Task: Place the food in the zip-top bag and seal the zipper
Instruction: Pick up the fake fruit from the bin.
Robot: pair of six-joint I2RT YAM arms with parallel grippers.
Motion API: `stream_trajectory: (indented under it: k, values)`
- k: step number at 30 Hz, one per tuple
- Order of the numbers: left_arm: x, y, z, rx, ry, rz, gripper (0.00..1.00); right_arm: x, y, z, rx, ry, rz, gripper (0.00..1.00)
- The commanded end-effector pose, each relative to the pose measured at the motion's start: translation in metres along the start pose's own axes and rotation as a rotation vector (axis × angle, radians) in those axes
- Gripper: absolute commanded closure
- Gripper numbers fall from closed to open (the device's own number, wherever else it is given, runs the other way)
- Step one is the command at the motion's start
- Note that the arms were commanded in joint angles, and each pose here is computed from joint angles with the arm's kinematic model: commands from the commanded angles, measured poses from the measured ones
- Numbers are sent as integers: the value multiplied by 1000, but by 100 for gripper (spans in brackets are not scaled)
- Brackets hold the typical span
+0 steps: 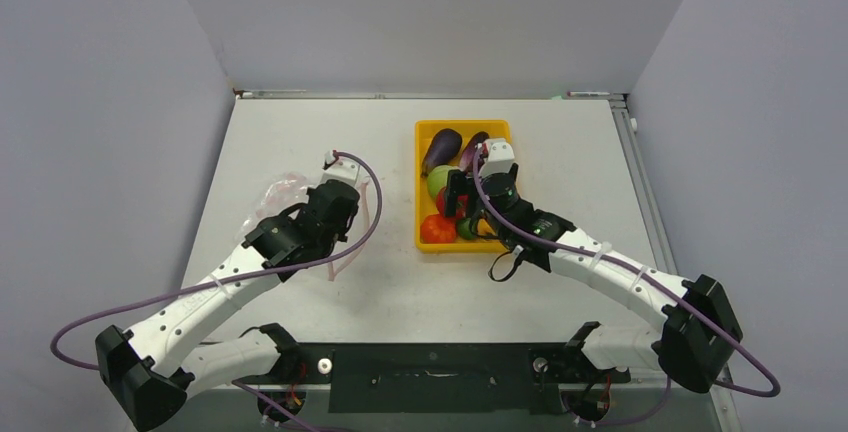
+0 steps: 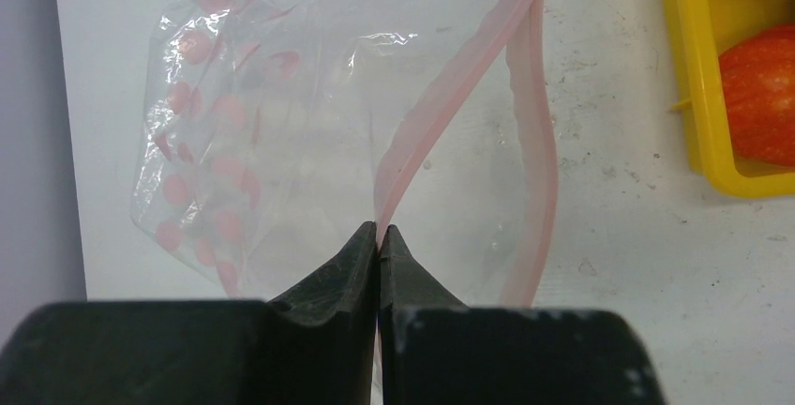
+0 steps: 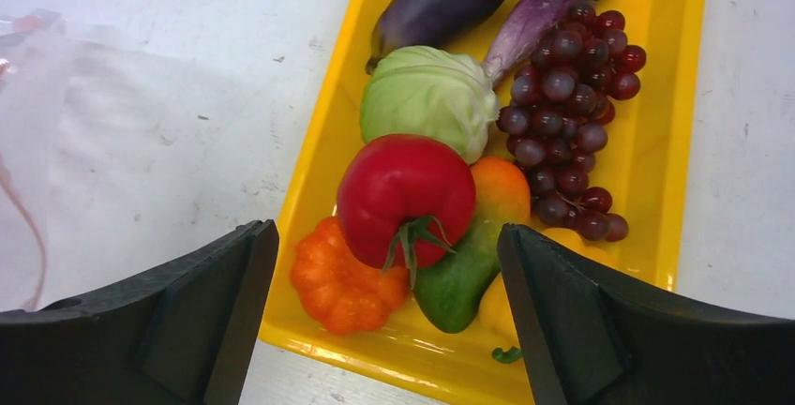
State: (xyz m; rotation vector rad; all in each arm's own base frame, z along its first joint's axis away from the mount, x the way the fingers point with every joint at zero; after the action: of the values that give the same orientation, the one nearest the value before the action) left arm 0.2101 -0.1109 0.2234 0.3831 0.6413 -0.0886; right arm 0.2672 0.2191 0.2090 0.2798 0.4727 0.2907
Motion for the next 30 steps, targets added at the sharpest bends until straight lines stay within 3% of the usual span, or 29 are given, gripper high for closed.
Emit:
stream_trajectory:
  k: [1, 13, 30]
  values:
    - [-5, 2, 11, -44, -61, -17, 100, -3, -12, 8, -31, -33, -19, 10]
    - [-3, 0, 9, -38, -52, -31, 100, 19, -21, -11, -39, 84, 78, 10]
    - [0, -2, 7, -23, -36, -26, 100, 54, -16, -1, 14, 133, 225, 10]
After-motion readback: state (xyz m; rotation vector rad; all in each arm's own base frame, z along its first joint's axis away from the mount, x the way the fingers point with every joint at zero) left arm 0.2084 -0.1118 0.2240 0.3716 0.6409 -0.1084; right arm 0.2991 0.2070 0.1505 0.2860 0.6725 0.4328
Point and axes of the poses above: each gripper's point midway between its finger pads, its own x axis out along the fingers, its own y axis along the line the jaws close on, z = x × y, the point moved 5 cm from there along -x, back along the fingers, and after that the axes turned 8 degrees about x, right-handed, at the moved point
